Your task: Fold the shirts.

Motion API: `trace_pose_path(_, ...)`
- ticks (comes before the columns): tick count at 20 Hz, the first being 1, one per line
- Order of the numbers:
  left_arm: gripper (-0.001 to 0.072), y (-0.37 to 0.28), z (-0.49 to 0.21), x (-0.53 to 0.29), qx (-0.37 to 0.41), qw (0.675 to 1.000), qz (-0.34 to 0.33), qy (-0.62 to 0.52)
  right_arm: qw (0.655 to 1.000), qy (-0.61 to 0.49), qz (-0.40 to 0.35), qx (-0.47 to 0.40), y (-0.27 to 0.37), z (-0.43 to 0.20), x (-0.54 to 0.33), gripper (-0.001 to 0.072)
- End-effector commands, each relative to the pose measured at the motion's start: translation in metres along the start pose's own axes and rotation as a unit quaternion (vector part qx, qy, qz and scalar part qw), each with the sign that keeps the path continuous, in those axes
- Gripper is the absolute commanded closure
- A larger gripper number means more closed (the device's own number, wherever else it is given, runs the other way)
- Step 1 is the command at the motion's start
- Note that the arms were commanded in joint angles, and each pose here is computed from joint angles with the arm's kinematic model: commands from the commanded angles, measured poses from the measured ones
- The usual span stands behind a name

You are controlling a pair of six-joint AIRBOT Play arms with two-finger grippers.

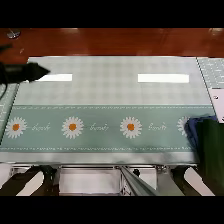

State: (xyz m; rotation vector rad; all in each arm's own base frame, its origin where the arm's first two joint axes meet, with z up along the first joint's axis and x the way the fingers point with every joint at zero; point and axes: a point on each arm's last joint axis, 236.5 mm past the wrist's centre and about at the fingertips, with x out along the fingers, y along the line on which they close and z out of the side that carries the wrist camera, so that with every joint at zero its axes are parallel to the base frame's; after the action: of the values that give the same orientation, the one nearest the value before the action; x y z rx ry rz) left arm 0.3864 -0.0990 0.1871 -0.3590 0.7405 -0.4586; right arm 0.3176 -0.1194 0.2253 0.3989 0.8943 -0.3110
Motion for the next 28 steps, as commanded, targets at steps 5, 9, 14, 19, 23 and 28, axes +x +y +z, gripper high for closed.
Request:
trace_pose_path(5, 0.068, -0.001, -0.052, 0.049, 0.041, 0.992, 0.056, 0.106, 0.964, 0.132, 0.03, -0.23, 0.16, -0.122, 0.157, 0.068)
trace_pose_path(9, 0.0679, 0.057, -0.149, 0.07, -0.022, 0.973, 0.106, 0.203, 0.955, 0.193, -0.01, -0.226, 0.126, -0.185, 0.207, 0.068)
trace_pose_path(14, 0.0677, 0.069, -0.131, 0.067, -0.019, 0.977, 0.115, 0.177, 0.959, 0.164, -0.001, -0.229, 0.132, -0.172, 0.203, 0.068)
trace_pose_path(19, 0.0677, 0.069, -0.131, 0.067, -0.019, 0.977, 0.114, 0.178, 0.959, 0.164, -0.001, -0.229, 0.131, -0.172, 0.203, 0.068)
trace_pose_path(23, 0.0677, 0.069, -0.131, 0.067, -0.019, 0.977, 0.114, 0.178, 0.959, 0.164, -0.001, -0.23, 0.131, -0.172, 0.203, 0.068)
trace_pose_path(28, 0.0677, 0.069, -0.131, 0.067, -0.019, 0.977, 0.114, 0.178, 0.959, 0.164, -0.001, -0.23, 0.131, -0.172, 0.203, 0.068)
